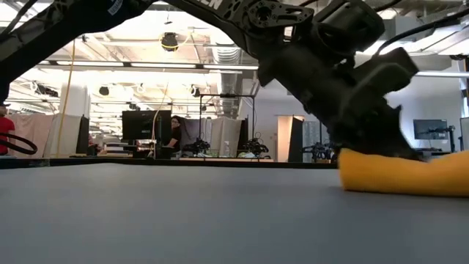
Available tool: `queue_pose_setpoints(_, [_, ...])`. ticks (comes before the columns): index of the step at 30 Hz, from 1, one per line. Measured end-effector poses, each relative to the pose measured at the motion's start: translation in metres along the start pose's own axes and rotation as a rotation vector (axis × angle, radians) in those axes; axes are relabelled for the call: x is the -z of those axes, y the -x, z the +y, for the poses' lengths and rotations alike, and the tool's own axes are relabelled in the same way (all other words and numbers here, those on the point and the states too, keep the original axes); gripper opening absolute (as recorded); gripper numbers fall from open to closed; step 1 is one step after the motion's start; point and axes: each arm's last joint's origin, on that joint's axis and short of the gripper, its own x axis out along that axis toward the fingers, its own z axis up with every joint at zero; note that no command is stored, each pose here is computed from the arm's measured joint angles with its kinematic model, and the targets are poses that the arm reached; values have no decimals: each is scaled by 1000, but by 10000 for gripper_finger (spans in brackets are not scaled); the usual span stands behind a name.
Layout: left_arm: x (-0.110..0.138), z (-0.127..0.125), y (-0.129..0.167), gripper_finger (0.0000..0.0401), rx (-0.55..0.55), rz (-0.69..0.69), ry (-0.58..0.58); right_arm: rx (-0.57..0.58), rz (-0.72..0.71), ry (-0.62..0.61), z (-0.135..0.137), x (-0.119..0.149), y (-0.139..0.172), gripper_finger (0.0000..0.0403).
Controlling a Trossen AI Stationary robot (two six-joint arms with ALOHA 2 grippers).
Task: Roll towel
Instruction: Move the orange microfiber towel to the left of the table
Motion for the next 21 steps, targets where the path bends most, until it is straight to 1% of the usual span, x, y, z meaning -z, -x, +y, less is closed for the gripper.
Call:
queue_pose_setpoints(3, [-2, 2, 13, 3, 10, 45, 31, -2, -88, 19, -9, -3, 16, 20])
queue_pose_setpoints(8, [-5, 1, 45, 2, -3, 169, 57, -50, -205, -12, -21, -10, 29, 19])
queue_pose_setpoints(11, [-3, -5, 66, 1, -51, 289, 53, -77, -259, -16, -24, -14, 32, 19])
queue_pose_setpoints(14, [7, -16, 82, 1, -47, 380, 70, -80, -290, -15, -24, -18, 32, 19])
queue_pose_setpoints(17, [18, -32, 100, 0, -71, 392, 106, -88, -331, 13, -24, -19, 32, 18])
queue_pose_setpoints(19, [28, -44, 118, 0, -126, 382, 137, -93, -353, 28, -24, -19, 32, 18])
queue_pose_setpoints(21, [43, -53, 138, 0, -186, 342, 207, -98, -380, 54, -25, -21, 33, 18])
